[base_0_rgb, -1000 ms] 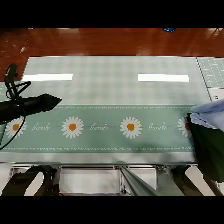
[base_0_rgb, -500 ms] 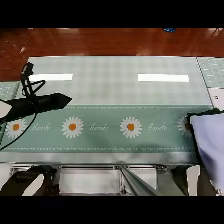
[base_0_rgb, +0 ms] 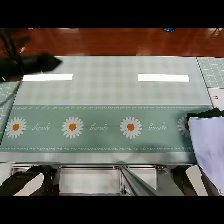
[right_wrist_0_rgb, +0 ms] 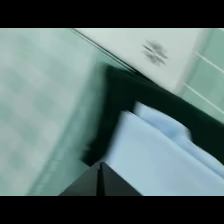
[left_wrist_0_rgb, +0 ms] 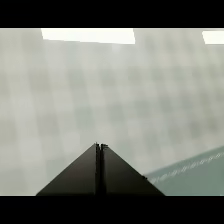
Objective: Fold the shirts.
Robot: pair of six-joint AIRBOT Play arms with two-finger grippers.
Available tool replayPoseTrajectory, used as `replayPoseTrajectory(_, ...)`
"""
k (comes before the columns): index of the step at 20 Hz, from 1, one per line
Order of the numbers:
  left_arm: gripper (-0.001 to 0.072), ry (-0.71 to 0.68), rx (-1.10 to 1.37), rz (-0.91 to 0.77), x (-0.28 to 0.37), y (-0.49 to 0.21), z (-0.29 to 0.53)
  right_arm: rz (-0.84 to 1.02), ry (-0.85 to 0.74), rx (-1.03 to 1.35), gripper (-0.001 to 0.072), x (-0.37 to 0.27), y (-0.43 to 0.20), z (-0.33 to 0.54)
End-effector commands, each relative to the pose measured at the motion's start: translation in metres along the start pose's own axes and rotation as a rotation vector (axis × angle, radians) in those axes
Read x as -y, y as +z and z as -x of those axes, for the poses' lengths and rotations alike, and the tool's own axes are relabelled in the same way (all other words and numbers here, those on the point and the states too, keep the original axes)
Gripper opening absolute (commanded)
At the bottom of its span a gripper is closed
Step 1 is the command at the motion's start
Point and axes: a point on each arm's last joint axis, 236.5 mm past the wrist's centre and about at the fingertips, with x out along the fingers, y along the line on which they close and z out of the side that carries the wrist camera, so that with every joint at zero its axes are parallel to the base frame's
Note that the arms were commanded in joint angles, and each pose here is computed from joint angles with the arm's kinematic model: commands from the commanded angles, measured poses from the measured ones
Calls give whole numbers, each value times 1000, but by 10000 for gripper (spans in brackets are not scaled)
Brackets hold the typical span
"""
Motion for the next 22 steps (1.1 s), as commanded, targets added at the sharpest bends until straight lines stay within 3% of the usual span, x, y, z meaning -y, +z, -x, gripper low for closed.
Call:
replayPoseTrajectory(1, 13, -59, 118, -103, 52, 82, 32, 287, 427, 133, 22, -177, 28, 14)
replayPoseTrajectory(4, 12, -29, -106, -154, 69, 29, 20, 642, 423, -63, 23, -246, -67, -29)
replayPoseTrajectory(7, 13, 190, -344, -210, 25, -68, -23, 926, 108, -256, 22, -219, -154, -91)
replayPoseTrajectory(9, 15, 280, -429, -93, -10, -125, -46, 941, -30, -323, 22, -190, -189, -126)
replayPoseTrajectory(11, 14, 283, -497, -21, -17, -154, -52, 939, -72, -440, 22, -165, -224, -149)
replayPoseTrajectory(22, 14, 283, -491, -21, -18, -151, -55, 949, -86, -442, 23, -159, -224, -150)
